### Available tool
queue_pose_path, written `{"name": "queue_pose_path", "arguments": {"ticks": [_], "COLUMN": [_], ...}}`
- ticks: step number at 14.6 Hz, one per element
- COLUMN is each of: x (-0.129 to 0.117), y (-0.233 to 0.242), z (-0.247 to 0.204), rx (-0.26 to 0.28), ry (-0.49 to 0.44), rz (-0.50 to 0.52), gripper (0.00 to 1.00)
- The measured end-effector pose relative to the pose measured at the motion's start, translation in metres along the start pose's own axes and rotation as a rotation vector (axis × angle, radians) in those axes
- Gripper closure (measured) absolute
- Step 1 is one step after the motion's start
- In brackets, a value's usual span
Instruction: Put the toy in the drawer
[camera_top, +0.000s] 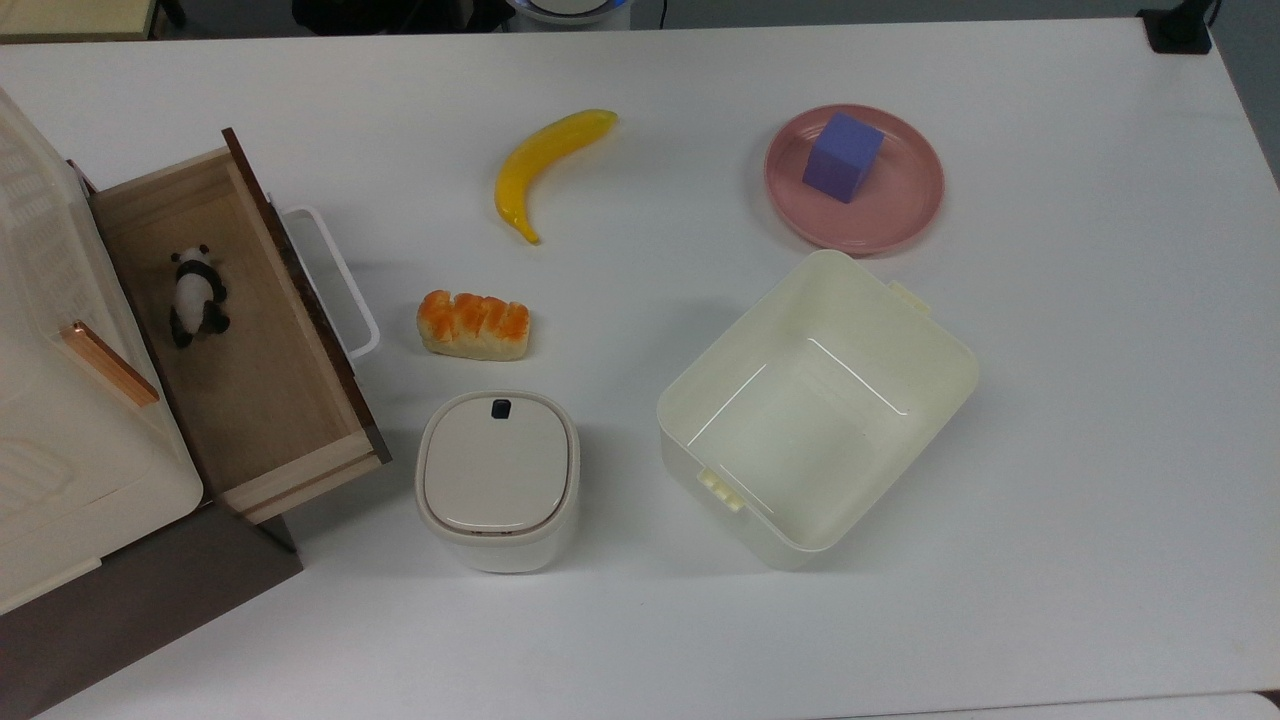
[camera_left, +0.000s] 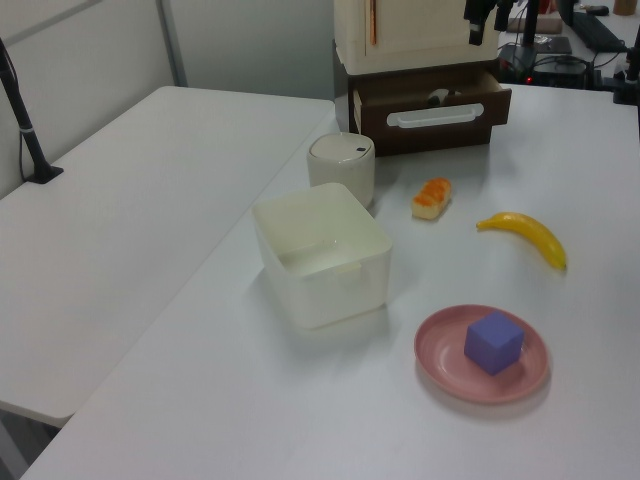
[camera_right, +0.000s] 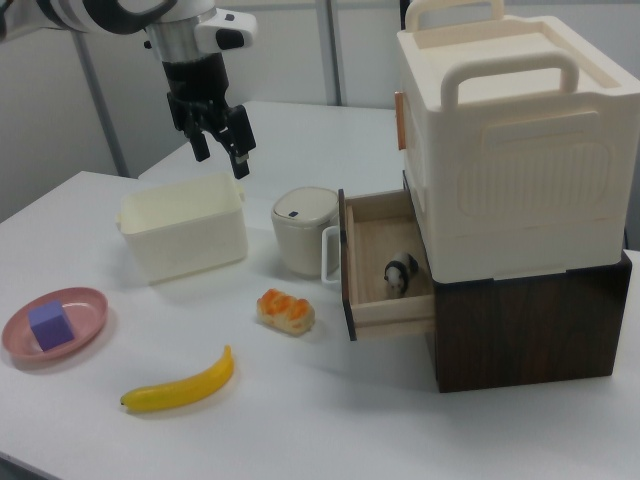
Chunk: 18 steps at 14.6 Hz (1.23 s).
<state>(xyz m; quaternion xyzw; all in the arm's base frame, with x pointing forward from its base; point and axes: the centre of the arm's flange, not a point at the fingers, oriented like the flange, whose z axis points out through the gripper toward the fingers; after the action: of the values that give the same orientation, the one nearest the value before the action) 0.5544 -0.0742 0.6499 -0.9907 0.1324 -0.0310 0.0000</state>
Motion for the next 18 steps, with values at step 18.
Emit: {"name": "queue_pose_path", "arguments": {"ticks": [18], "x": [-0.002], "y": [-0.011], "z": [0.001], "rx": [0.004], "ry": [-0.004], "rz": [0.095], "gripper": [0.0]}}
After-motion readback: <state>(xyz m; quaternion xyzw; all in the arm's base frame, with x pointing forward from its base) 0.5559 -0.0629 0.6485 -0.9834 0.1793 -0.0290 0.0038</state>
